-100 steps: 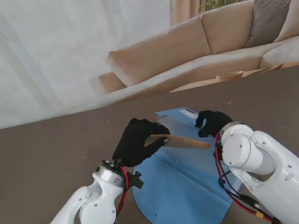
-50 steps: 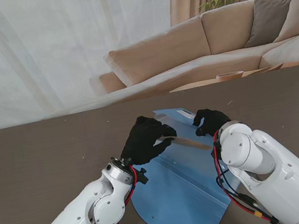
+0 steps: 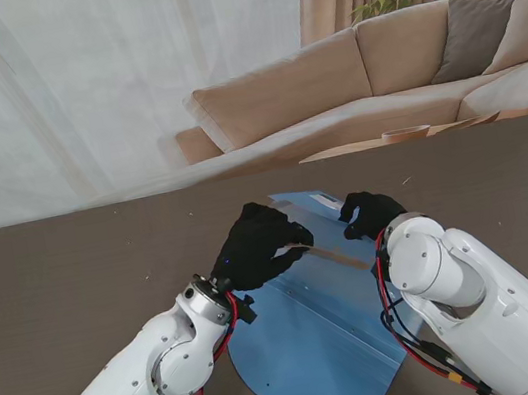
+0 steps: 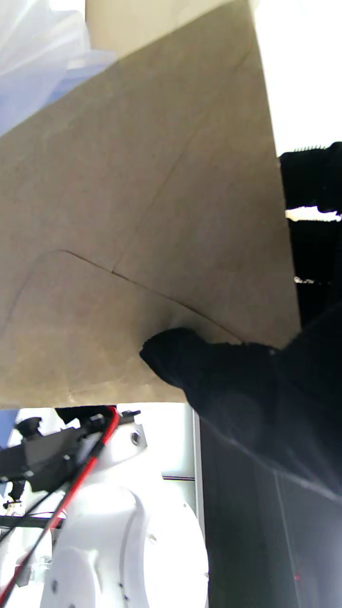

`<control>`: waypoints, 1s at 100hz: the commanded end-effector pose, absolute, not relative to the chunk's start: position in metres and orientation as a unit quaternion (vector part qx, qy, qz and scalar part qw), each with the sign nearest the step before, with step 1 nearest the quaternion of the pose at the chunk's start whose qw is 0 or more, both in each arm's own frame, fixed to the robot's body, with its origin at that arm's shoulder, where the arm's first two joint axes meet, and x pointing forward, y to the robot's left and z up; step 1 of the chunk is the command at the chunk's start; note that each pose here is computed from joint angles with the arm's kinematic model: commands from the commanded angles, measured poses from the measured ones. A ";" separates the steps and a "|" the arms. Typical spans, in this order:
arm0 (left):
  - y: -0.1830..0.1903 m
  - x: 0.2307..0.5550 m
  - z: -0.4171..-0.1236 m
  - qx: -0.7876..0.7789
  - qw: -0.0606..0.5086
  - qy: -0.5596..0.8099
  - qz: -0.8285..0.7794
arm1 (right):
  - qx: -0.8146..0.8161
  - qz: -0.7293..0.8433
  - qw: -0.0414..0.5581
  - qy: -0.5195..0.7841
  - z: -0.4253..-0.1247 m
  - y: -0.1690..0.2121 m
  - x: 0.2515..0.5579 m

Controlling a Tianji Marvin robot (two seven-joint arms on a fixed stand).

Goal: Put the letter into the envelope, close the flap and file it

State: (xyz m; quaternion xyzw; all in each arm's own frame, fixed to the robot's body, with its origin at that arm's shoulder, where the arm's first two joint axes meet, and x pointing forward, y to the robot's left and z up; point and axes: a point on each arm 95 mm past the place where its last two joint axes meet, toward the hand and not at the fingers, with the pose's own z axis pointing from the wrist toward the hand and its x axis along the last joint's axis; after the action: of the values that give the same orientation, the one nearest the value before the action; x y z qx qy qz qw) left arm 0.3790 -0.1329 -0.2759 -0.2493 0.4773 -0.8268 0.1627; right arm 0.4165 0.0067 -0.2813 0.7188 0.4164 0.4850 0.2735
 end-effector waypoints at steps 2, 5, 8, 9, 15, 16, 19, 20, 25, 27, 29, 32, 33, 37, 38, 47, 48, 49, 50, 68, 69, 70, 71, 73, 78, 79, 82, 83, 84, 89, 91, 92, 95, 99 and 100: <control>-0.135 0.368 -0.269 -0.241 0.146 0.470 -0.837 | 0.722 0.484 0.264 0.419 -0.281 0.011 0.415; -0.134 0.366 -0.266 -0.241 0.142 0.466 -0.840 | 0.722 0.483 0.264 0.419 -0.281 0.011 0.415; -0.132 0.364 -0.264 -0.239 0.139 0.462 -0.842 | 0.723 0.482 0.264 0.419 -0.281 0.011 0.415; -0.132 0.364 -0.263 -0.239 0.138 0.461 -0.843 | 0.723 0.482 0.264 0.419 -0.281 0.011 0.415; -0.130 0.361 -0.258 -0.235 0.133 0.455 -0.849 | 0.724 0.481 0.264 0.419 -0.281 0.011 0.414; -0.130 0.361 -0.257 -0.235 0.132 0.454 -0.849 | 0.724 0.481 0.264 0.419 -0.281 0.011 0.414; -0.130 0.360 -0.256 -0.234 0.129 0.451 -0.851 | 0.724 0.481 0.263 0.419 -0.281 0.011 0.414; -0.130 0.360 -0.255 -0.234 0.129 0.450 -0.852 | 0.724 0.481 0.263 0.419 -0.281 0.011 0.414; -0.130 0.359 -0.253 -0.233 0.126 0.447 -0.855 | 0.724 0.481 0.263 0.419 -0.281 0.011 0.414; -0.130 0.359 -0.252 -0.233 0.125 0.446 -0.855 | 0.724 0.481 0.263 0.418 -0.280 0.011 0.414; -0.130 0.359 -0.252 -0.233 0.125 0.445 -0.856 | 0.724 0.481 0.262 0.418 -0.280 0.011 0.414; -0.131 0.359 -0.251 -0.231 0.125 0.445 -0.856 | 0.724 0.482 0.262 0.418 -0.280 0.012 0.415; -0.131 0.359 -0.251 -0.231 0.125 0.444 -0.857 | 0.724 0.482 0.262 0.418 -0.280 0.012 0.415; -0.132 0.359 -0.251 -0.231 0.124 0.443 -0.857 | 0.724 0.482 0.262 0.419 -0.280 0.012 0.415; -0.132 0.359 -0.251 -0.231 0.124 0.442 -0.858 | 0.724 0.482 0.261 0.419 -0.280 0.012 0.415; -0.135 0.361 -0.250 -0.233 0.124 0.435 -0.861 | 0.724 0.483 0.260 0.417 -0.279 0.012 0.415; -0.135 0.362 -0.250 -0.233 0.124 0.435 -0.861 | 0.725 0.483 0.259 0.417 -0.279 0.012 0.415; -0.136 0.362 -0.251 -0.233 0.124 0.434 -0.861 | 0.725 0.483 0.259 0.417 -0.279 0.012 0.415; -0.136 0.362 -0.251 -0.232 0.124 0.434 -0.861 | 0.725 0.483 0.259 0.417 -0.279 0.012 0.415; -0.143 0.370 -0.264 -0.226 0.135 0.449 -0.854 | 0.728 0.485 0.255 0.411 -0.277 0.012 0.415; -0.144 0.370 -0.265 -0.226 0.136 0.451 -0.853 | 0.728 0.486 0.255 0.411 -0.277 0.012 0.415; -0.144 0.371 -0.266 -0.226 0.137 0.452 -0.852 | 0.728 0.486 0.254 0.411 -0.277 0.012 0.415; -0.144 0.371 -0.267 -0.225 0.138 0.454 -0.851 | 0.729 0.486 0.254 0.410 -0.277 0.012 0.415; -0.144 0.372 -0.269 -0.224 0.141 0.457 -0.849 | 0.729 0.486 0.254 0.410 -0.276 0.012 0.415; -0.145 0.374 -0.273 -0.220 0.147 0.465 -0.845 | 0.729 0.487 0.254 0.408 -0.276 0.012 0.415; -0.145 0.374 -0.274 -0.219 0.148 0.466 -0.844 | 0.729 0.487 0.254 0.408 -0.276 0.012 0.415; -0.146 0.375 -0.276 -0.216 0.151 0.470 -0.843 | 0.729 0.487 0.254 0.408 -0.275 0.012 0.415; -0.146 0.376 -0.277 -0.215 0.153 0.471 -0.842 | 0.729 0.487 0.254 0.408 -0.275 0.012 0.415; -0.146 0.376 -0.278 -0.213 0.154 0.472 -0.842 | 0.730 0.487 0.254 0.407 -0.275 0.012 0.415; -0.146 0.378 -0.280 -0.209 0.159 0.476 -0.839 | 0.730 0.487 0.254 0.407 -0.275 0.012 0.415; -0.147 0.379 -0.282 -0.209 0.160 0.478 -0.838 | 0.730 0.488 0.254 0.407 -0.275 0.012 0.415; -0.147 0.379 -0.282 -0.209 0.161 0.479 -0.837 | 0.730 0.488 0.254 0.407 -0.275 0.012 0.415; -0.148 0.380 -0.284 -0.209 0.162 0.481 -0.836 | 0.730 0.488 0.254 0.406 -0.274 0.012 0.415; -0.148 0.381 -0.285 -0.209 0.164 0.484 -0.834 | 0.730 0.488 0.254 0.406 -0.274 0.012 0.415; -0.149 0.381 -0.286 -0.209 0.164 0.485 -0.833 | 0.730 0.488 0.254 0.406 -0.274 0.012 0.415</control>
State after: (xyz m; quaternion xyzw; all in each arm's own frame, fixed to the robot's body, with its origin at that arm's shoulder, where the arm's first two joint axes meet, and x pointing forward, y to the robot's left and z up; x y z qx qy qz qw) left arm 0.3804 -0.1450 -0.2849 -0.2056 0.4775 -0.8381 0.1653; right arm 0.4171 0.0073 -0.2759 0.7282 0.4049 0.4863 0.2633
